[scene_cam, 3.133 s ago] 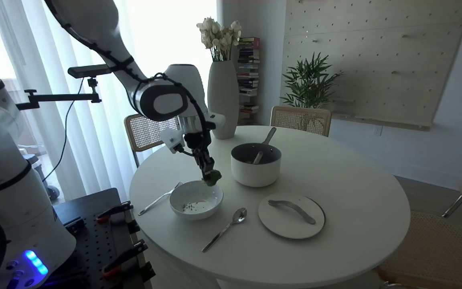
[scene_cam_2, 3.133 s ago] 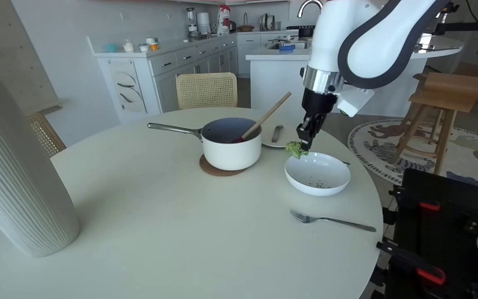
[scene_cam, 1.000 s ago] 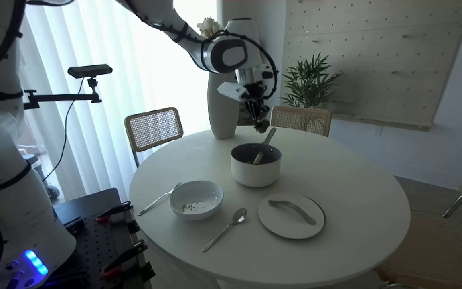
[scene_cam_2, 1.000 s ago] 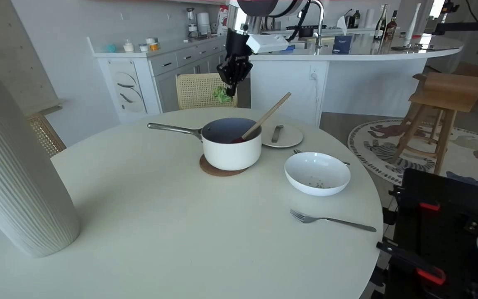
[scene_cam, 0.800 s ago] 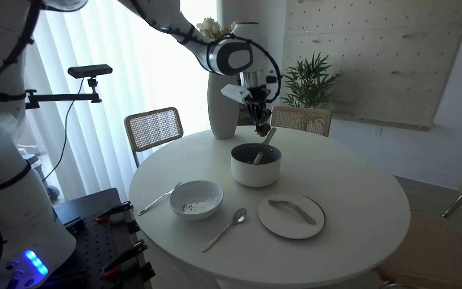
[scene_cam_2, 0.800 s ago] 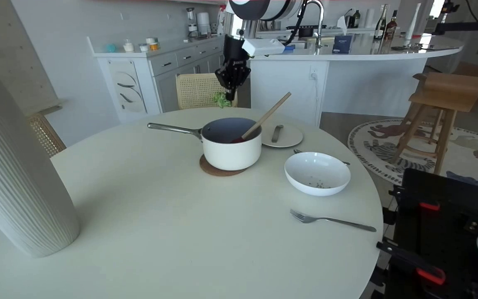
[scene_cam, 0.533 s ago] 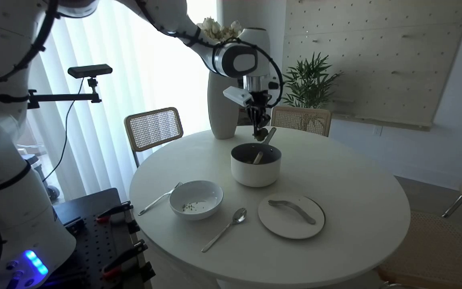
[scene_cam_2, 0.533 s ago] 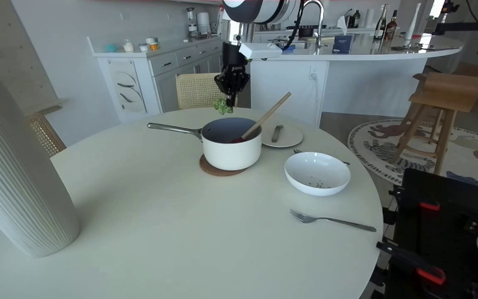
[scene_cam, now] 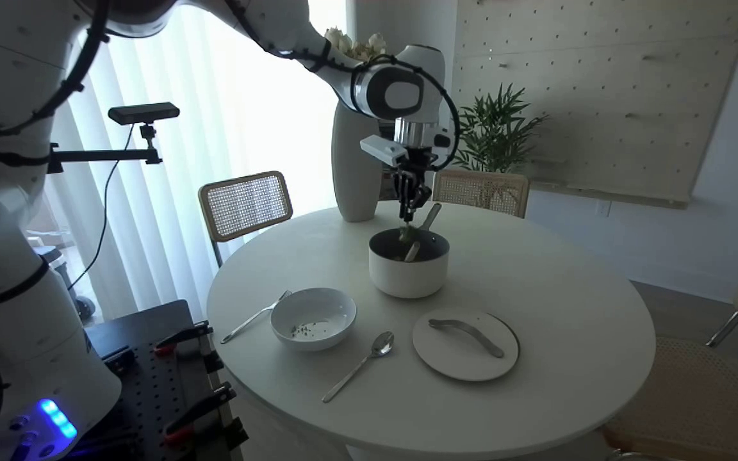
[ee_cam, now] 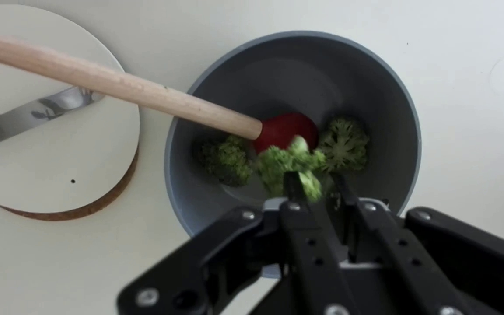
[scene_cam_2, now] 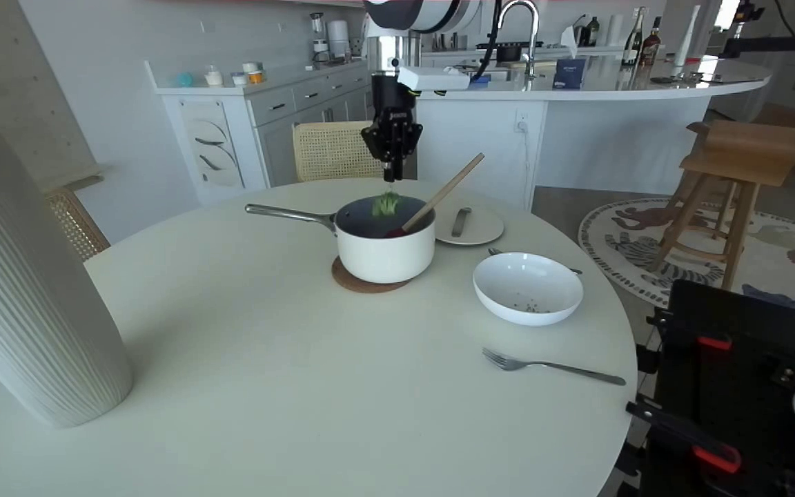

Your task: Take the broccoli from the white bowl and put it in the white pot then take the wooden spatula out of the pot and put it on the table then put the white lid on the pot

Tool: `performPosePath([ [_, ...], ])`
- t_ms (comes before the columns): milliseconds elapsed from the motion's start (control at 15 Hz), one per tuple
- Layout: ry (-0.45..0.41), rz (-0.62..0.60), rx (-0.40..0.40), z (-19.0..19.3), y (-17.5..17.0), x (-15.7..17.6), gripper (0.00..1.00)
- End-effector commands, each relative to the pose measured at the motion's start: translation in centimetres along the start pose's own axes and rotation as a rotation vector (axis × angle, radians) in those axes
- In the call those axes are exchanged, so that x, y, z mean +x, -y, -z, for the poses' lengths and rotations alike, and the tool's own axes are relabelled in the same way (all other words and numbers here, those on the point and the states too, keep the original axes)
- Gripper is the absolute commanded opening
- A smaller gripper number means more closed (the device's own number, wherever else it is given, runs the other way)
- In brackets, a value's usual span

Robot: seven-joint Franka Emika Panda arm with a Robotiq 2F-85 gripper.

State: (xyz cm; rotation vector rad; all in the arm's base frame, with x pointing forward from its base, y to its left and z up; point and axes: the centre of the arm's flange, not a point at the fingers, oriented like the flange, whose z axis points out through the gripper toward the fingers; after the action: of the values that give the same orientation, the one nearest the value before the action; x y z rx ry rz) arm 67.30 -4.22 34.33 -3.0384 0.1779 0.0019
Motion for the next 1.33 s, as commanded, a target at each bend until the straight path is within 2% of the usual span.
performPosePath([
  [0,0.031,-0.024,0.02,1.1,-0.4,1.2,0.52],
  [400,0.038,-0.023,0.016,2.6,-0.5,0.4,0.98],
  [867,0.054,0.102,-0.017,3.7,-1.4,-2.8,1.0],
  [1133,0.049,0.141,-0.038,4.0,-3.6,-5.2,1.0],
  [1267,0.012,0.139,-0.039,4.2,-5.1,-6.6,1.0],
])
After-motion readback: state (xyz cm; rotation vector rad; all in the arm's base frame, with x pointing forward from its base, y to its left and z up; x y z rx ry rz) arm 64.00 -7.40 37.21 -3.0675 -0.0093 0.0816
